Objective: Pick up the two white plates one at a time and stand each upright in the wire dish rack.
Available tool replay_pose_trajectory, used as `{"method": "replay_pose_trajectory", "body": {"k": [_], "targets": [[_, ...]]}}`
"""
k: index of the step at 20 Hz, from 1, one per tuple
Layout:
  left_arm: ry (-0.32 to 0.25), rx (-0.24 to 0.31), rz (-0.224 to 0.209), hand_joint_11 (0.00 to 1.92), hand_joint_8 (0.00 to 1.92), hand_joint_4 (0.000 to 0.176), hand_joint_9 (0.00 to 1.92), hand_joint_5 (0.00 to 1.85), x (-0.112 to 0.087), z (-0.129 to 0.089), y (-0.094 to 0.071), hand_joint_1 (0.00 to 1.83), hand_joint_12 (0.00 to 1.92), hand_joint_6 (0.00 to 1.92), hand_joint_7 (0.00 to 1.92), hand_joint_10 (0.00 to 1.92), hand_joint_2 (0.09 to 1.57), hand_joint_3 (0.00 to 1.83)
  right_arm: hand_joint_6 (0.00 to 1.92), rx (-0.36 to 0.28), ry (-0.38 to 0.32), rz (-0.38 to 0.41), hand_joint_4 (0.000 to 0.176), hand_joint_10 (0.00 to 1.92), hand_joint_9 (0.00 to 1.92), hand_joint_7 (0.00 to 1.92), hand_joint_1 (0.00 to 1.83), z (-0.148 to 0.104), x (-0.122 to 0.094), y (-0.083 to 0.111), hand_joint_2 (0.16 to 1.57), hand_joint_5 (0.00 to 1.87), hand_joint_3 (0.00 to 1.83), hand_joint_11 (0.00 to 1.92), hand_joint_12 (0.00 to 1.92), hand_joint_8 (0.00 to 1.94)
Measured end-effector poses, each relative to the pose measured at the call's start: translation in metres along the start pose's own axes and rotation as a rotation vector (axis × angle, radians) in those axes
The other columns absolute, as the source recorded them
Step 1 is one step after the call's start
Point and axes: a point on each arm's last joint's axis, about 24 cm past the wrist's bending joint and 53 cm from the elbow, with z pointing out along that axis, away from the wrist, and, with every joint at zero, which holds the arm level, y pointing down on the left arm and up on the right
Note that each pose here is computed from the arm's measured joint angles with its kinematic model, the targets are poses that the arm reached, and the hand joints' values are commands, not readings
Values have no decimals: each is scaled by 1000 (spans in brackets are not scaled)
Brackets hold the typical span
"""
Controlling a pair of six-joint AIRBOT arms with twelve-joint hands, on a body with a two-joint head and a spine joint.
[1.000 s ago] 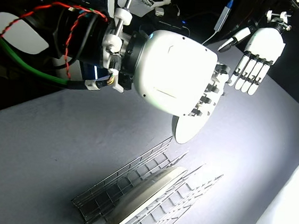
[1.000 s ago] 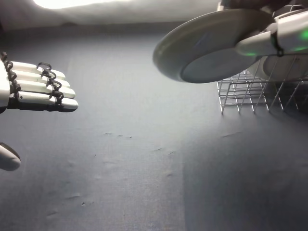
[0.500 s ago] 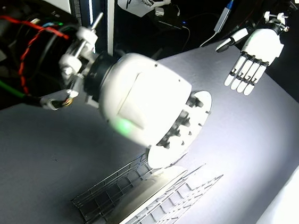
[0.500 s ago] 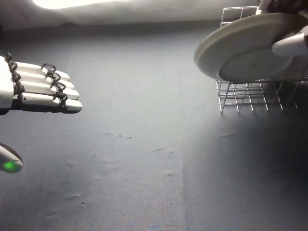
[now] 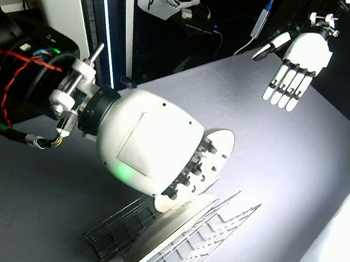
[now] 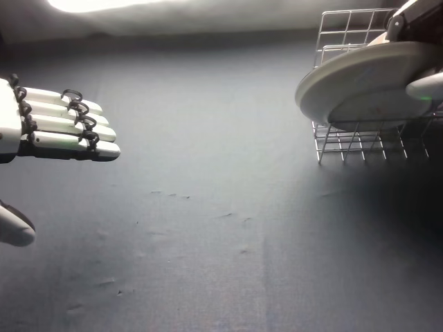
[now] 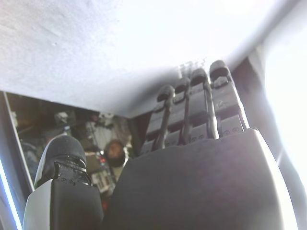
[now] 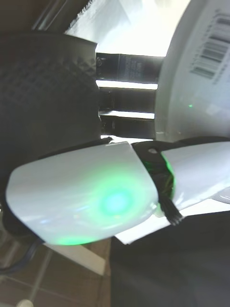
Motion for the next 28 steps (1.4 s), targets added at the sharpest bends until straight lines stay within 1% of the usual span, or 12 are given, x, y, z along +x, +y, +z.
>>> {"method": "replay_pose_trajectory", "body": {"k": [2, 4, 10, 11, 14, 15, 16, 17, 20, 24, 25, 28], "targets": [[3, 3, 0, 0, 0, 0, 0, 0, 1, 2, -1, 0, 0, 0, 0, 0, 1088, 4, 991, -2, -3, -20, 0, 954, 976, 907, 1487, 0, -2, -3, 1094, 950, 0, 928, 1435, 859], [3, 4, 0, 0, 0, 0, 0, 0, 1, 2, -1, 0, 0, 0, 0, 0, 1086, 3, 926, 0, -1, -33, 0, 903, 1018, 950, 1489, 0, -2, -5, 1079, 977, 0, 957, 1410, 790], [2, 7, -1, 0, 0, 0, 0, 0, 1, 3, -1, 0, 0, 0, 0, 0, 1091, 4, 1120, 0, 17, -131, 0, 1076, 930, 862, 1485, 6, -1, -11, 1124, 825, 2, 882, 1512, 940], [4, 6, 0, 0, 0, 0, 0, 0, 1, 3, -1, 0, 0, 0, 0, 0, 1089, 2, 1231, 1, 24, -165, 0, 1178, 855, 828, 1480, 8, -2, -12, 1152, 769, 1, 822, 1591, 983], [4, 7, 0, 0, 0, 0, 0, 0, 1, 3, -1, 0, 0, 0, 0, 0, 1090, 2, 1280, 10, 31, -220, 0, 1217, 818, 870, 1478, 11, -4, -17, 1160, 728, 0, 795, 1639, 942], [4, 7, 0, 0, 0, 0, 0, 0, 1, 3, -1, 0, 0, 0, 0, 0, 1096, 5, 601, 14, 39, -249, 0, 625, 781, 825, 1403, 11, -3, -18, 1100, 736, 0, 653, 1199, 446], [5, 7, -1, 0, 0, 0, 0, 0, 2, 4, -2, 0, 0, 0, 0, 0, 1097, 5, 256, 13, 45, -261, 0, 303, 864, 903, 1398, 10, -1, -19, 1066, 826, 0, 640, 1044, 154], [4, 8, -2, 0, 0, 0, 0, 0, 1, 4, -2, 0, 0, 0, 0, 0, 1091, 2, 104, 8, 48, -269, 0, 145, 901, 926, 1386, 10, 0, -17, 1041, 871, 0, 573, 1044, 44], [7, 7, -1, 0, 0, 0, 0, 0, 2, 4, -1, 0, 0, 0, 0, 0, 1093, 3, 22, -22, 46, -278, 0, 48, 920, 918, 1383, 11, 0, -8, 1001, 876, 0, 544, 1049, 3], [8, 7, 0, 0, 0, 0, 0, 0, 3, 4, -1, 0, 0, 0, 0, 0, 1083, 0, 0, -60, 58, -319, 0, 0, 763, 750, 1337, 14, 5, 4, 977, 717, 0, 399, 1035, 0], [7, 7, -1, 0, 0, 0, 0, 0, 2, 4, -2, 0, 0, 0, 0, 0, 1096, 4, 0, -75, 59, -321, 0, 0, 658, 642, 1327, 15, 7, 10, 985, 609, 0, 313, 1028, 0], [8, 7, 0, 0, 0, 0, 0, 0, 3, 4, -1, 0, 0, 0, 0, 0, 1095, 3, 0, -120, 65, -340, 0, 0, 545, 539, 1254, 16, 13, 28, 979, 504, 0, 204, 1035, 0]]}}
